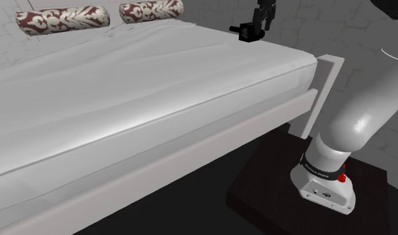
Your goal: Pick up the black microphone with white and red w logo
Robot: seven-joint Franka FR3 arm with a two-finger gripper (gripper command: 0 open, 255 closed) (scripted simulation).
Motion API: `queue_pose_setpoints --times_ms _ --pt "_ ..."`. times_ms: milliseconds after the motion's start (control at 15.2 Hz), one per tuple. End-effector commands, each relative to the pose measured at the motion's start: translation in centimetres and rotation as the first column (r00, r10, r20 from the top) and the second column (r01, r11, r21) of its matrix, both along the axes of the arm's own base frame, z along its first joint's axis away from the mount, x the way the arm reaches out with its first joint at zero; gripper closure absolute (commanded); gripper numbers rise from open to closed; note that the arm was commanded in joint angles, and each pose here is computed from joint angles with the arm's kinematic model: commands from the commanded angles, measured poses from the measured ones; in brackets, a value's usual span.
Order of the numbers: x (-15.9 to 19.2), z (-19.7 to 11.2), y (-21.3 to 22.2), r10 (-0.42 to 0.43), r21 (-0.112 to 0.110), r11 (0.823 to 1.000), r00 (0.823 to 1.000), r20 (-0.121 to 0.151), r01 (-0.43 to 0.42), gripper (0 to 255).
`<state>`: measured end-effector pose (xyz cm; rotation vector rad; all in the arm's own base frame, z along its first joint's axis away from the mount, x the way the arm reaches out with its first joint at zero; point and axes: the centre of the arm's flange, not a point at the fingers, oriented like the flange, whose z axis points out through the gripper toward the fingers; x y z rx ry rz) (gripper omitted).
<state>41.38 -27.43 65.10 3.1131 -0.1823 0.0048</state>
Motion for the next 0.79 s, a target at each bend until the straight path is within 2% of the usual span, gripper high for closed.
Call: queue_pose_setpoints --times_ms 0,330,726 --pt "1.0 0.4 -2.5 0.000 0.004 1.000 1.000 -0.002 0.000 0" --pt "3.4 1.0 -8.0 -0.003 0.016 1.000 1.000 -0.007 0.003 0" --pt "3.4 -2.2 -8.0 -0.003 0.016 1.000 1.000 -0.007 0.003 0"
